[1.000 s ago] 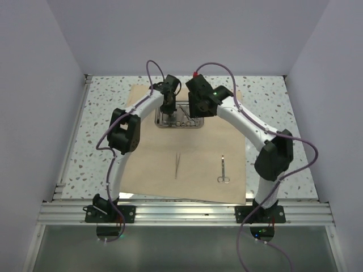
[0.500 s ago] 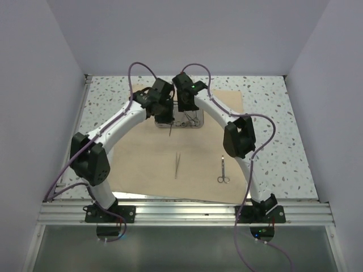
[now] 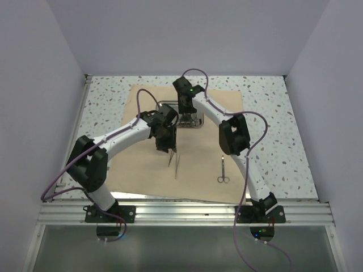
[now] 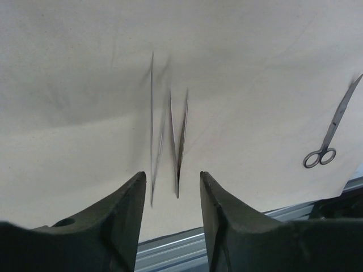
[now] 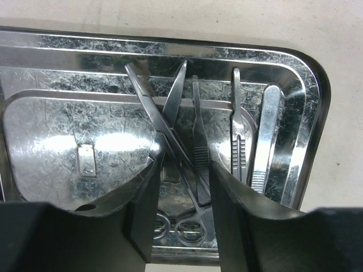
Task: Open and lay out the surgical kit
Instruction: Place the medical item in the surgical kit, then pick up the medical item from the container.
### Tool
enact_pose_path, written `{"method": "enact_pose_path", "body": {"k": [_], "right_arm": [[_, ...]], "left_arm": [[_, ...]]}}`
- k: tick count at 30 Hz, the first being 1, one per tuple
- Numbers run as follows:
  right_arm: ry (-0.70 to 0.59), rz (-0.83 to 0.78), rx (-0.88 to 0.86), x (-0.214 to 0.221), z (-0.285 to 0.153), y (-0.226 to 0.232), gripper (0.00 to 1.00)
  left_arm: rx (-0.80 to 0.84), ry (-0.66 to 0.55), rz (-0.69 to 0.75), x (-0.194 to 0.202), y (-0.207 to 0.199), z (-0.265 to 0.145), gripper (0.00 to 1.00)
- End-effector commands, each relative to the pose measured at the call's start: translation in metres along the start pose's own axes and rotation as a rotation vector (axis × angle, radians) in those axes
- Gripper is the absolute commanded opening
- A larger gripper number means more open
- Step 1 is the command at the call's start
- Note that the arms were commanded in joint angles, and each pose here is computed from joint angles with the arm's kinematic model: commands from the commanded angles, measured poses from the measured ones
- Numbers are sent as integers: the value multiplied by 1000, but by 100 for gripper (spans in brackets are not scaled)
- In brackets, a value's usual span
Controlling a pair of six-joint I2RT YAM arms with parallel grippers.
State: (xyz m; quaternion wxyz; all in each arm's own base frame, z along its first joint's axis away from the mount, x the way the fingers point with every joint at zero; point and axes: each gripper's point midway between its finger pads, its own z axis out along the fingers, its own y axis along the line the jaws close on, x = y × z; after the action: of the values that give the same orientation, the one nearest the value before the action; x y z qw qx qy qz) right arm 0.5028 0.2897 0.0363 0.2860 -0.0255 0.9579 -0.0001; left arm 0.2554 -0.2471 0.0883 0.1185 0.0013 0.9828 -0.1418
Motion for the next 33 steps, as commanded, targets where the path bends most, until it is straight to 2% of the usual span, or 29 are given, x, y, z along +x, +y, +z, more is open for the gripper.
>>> {"method": "enact_pose_path", "body": {"k": [1,4,8,15,16,18,20,23,26,31,33], "right_arm": [[5,22,-5,0,15,-2,42],[22,23,5,7,21,-5,36],[54,8,25,21,30,-9,21],[133,-1,51,52,46,-16,16],[129,-3,49,54,47,-16,13],[132,-4,48,54,48,-16,1],[133,-11,50,49,45,-15,0],[85,2,33,30,34,-11,0],[13,20,2,1,5,-8,0],[-120,50,-21,-49,-62,-17,0],[-126,51,-12,-47,-75,-25,0]], "left_arm": [[56,-46,-13,-11,-16,1,51],[47,-54,-12,-16,-17,-1,63],[36,-74,-10,-21,-18,-10,64],[31,-107,-15,-29,-20,-30,62],[35,-119,-16,-33,-22,-34,62],[25,-125,-19,-34,-21,-39,62],[17,-137,-20,-37,-20,-46,62],[-5,-170,-21,-45,-18,-58,62],[-15,-211,-27,-57,-14,-72,63],[-35,-282,-45,-87,10,-88,63],[-56,-304,-61,-103,24,-91,61]]}}
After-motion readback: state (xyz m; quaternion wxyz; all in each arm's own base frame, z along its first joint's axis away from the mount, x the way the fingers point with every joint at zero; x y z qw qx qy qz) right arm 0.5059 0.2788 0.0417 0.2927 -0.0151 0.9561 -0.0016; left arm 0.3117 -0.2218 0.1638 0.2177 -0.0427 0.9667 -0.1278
